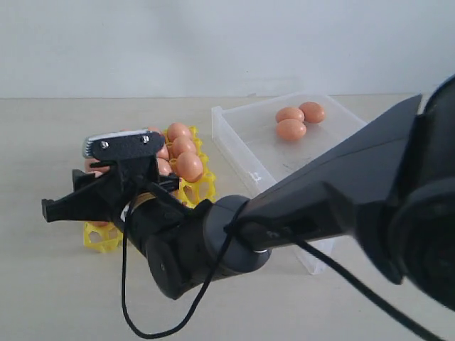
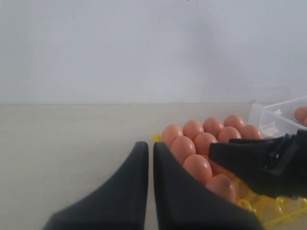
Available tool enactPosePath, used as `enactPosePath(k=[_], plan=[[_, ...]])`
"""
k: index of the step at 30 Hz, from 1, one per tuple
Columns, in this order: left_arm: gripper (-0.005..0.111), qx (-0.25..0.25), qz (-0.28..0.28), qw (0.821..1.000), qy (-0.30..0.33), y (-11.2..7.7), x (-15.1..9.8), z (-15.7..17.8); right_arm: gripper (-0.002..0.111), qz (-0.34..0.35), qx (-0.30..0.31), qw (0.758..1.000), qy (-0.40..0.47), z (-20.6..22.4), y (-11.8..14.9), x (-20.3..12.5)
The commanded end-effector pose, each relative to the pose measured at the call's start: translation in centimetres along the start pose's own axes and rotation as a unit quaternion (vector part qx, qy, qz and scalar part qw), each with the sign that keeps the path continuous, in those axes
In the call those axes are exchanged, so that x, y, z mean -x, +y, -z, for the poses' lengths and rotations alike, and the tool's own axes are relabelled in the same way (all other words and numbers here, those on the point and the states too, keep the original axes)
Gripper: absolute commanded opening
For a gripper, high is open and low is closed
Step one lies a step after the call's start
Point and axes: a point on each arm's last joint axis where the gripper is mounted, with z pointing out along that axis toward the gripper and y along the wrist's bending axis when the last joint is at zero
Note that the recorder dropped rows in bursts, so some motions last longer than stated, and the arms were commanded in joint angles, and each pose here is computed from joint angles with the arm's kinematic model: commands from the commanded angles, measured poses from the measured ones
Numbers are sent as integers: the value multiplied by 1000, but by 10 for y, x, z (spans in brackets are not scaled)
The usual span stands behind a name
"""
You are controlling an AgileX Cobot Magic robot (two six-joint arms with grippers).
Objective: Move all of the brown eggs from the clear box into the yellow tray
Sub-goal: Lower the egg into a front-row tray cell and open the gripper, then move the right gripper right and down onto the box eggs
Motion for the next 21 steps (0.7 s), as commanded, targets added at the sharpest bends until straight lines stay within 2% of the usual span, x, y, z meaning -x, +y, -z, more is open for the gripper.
enactPosePath(k=[1, 4, 5, 8, 9, 12, 13, 16, 18, 21], plan=[[4, -2, 0, 1000, -2, 0, -1, 0, 46, 62, 43, 997, -11, 11, 19, 38], [4, -2, 0, 1000, -2, 0, -1, 0, 36, 119, 82, 988, 55, 20, 30, 44], [4, -2, 0, 1000, -2, 0, -1, 0, 30, 148, 90, 982, 75, 23, 32, 45], [4, -2, 0, 1000, -2, 0, -1, 0, 3, 234, 96, 957, 140, 35, 29, 53], [4, -2, 0, 1000, -2, 0, -1, 0, 0, 243, 93, 952, 161, 38, 25, 58], [4, -2, 0, 1000, -2, 0, -1, 0, 5, 186, 64, 945, 260, 50, -3, 81], [4, -2, 0, 1000, -2, 0, -1, 0, 8, 164, 53, 932, 319, 55, -18, 88], [4, -2, 0, 1000, -2, 0, -1, 0, 19, 137, 25, 867, 479, 72, -67, 112], [4, -2, 0, 1000, -2, 0, -1, 0, 25, 164, -5, 830, 533, 83, -103, 124], [4, -2, 0, 1000, -2, 0, -1, 0, 27, 260, -61, 800, 538, 88, -147, 140]])
